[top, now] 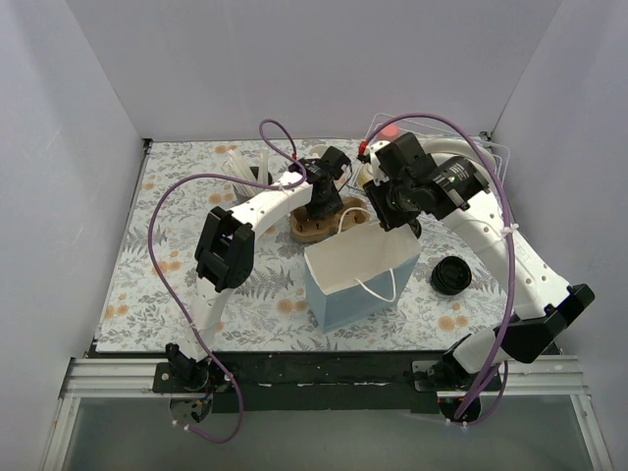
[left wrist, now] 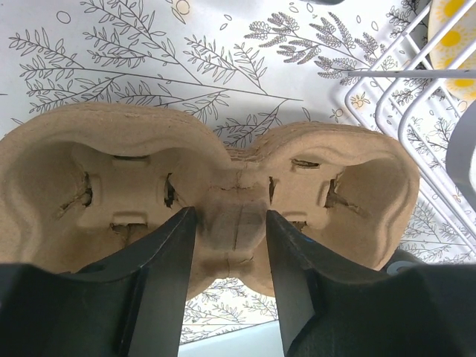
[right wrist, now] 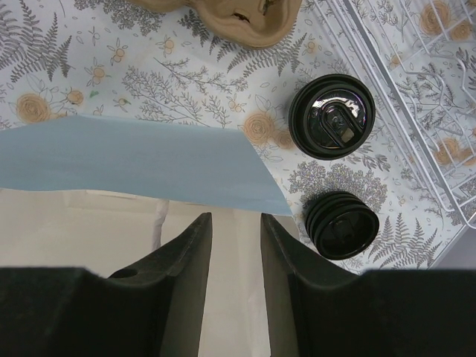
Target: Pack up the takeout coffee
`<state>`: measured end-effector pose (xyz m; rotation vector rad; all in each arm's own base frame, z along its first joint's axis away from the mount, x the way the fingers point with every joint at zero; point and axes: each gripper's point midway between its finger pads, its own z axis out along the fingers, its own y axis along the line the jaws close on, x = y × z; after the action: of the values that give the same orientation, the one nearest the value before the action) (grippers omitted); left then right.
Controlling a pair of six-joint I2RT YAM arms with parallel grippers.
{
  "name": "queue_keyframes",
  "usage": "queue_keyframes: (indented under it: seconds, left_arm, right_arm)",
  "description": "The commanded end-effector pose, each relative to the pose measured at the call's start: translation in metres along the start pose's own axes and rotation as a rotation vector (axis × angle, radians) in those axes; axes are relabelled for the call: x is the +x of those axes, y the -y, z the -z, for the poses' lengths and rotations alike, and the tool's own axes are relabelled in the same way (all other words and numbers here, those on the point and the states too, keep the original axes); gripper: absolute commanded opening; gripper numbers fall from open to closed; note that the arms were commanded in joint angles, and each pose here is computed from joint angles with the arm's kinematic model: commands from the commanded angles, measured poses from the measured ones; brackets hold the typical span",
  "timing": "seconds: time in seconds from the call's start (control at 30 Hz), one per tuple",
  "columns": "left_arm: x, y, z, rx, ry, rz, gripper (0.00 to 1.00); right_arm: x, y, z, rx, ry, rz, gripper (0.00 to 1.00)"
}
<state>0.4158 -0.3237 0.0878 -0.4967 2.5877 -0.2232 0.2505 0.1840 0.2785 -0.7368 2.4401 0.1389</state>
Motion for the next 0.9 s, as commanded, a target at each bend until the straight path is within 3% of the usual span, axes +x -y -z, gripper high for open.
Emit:
queue_keyframes:
  seconds: [0.0,0.33,0.5,0.87]
  left_arm:
    - [-0.004,0.007,0.009,0.015,0.043,-0.02,0.43]
    - [0.0,0.0,0.004,-0.02,0.06,-0.039,0.42]
    - [0.001,-0.003,0.002,-0.03,0.063,-0.052,0.35]
    - [-0.017,-0.022,0.01,-0.112,0.129,-0.109,0.35]
  right_arm:
    - [-0.01,-0.002,0.007,-0.017,0.035,0.009,0.4]
    - [-0.01,0.007,0.017,0.032,0.052,-0.003,0.4]
    - [-0.012,0.013,0.024,0.058,0.075,-0.01,0.4]
    - [-0.019,0.015,0.028,0.072,0.093,-0.021,0.4]
